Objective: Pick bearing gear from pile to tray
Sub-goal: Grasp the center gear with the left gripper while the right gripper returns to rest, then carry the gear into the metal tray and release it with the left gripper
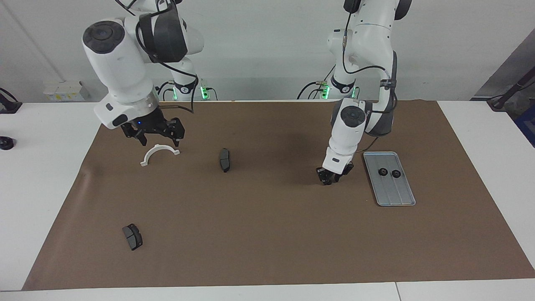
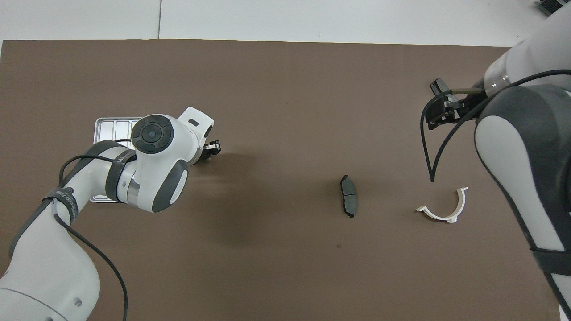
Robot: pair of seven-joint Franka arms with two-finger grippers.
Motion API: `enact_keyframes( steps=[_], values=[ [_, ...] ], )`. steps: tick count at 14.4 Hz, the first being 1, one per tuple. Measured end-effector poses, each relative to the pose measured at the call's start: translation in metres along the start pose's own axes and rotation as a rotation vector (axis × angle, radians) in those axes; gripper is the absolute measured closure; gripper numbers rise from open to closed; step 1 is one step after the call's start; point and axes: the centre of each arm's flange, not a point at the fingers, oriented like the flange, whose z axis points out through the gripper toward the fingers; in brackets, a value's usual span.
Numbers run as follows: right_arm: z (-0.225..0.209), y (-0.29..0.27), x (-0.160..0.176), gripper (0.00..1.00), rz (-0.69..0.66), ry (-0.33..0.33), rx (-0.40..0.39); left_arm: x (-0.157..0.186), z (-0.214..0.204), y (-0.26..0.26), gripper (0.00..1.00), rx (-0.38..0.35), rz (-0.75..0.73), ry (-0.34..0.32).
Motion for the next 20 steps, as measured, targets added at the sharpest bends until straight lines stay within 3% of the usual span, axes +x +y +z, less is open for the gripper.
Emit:
enact_keyframes(
  steps=[4,6,10,11,16,18,20],
  values=[
    [-0.016,0.03,-0.04,0.04,0.041,-0.062,-0.007,0.002,-0.001,0.0,0.63,-0.008,-0.004,0.013],
    [-0.011,0.037,-0.05,0.05,0.048,-0.061,0.002,0.002,-0.001,0.0,0.63,-0.011,-0.005,0.017],
    [-0.002,0.072,-0.039,0.02,-0.025,0.01,0.075,0.0,0.002,-0.001,0.66,-0.013,-0.004,0.02],
    [-0.002,0.077,-0.038,0.02,-0.03,0.01,0.079,0.0,0.002,-0.001,0.76,-0.015,-0.004,0.022],
    [-0.02,0.078,-0.034,0.0,-0.037,0.087,0.083,0.003,0.0,-0.003,0.77,-0.02,-0.01,0.033],
    [-0.031,0.077,-0.028,0.0,-0.038,0.163,0.085,0.012,-0.014,-0.01,0.77,-0.014,-0.021,0.039],
    [-0.034,0.07,-0.026,0.0,-0.047,0.194,0.086,0.035,-0.052,-0.043,0.77,0.003,-0.025,0.042]
  ],
)
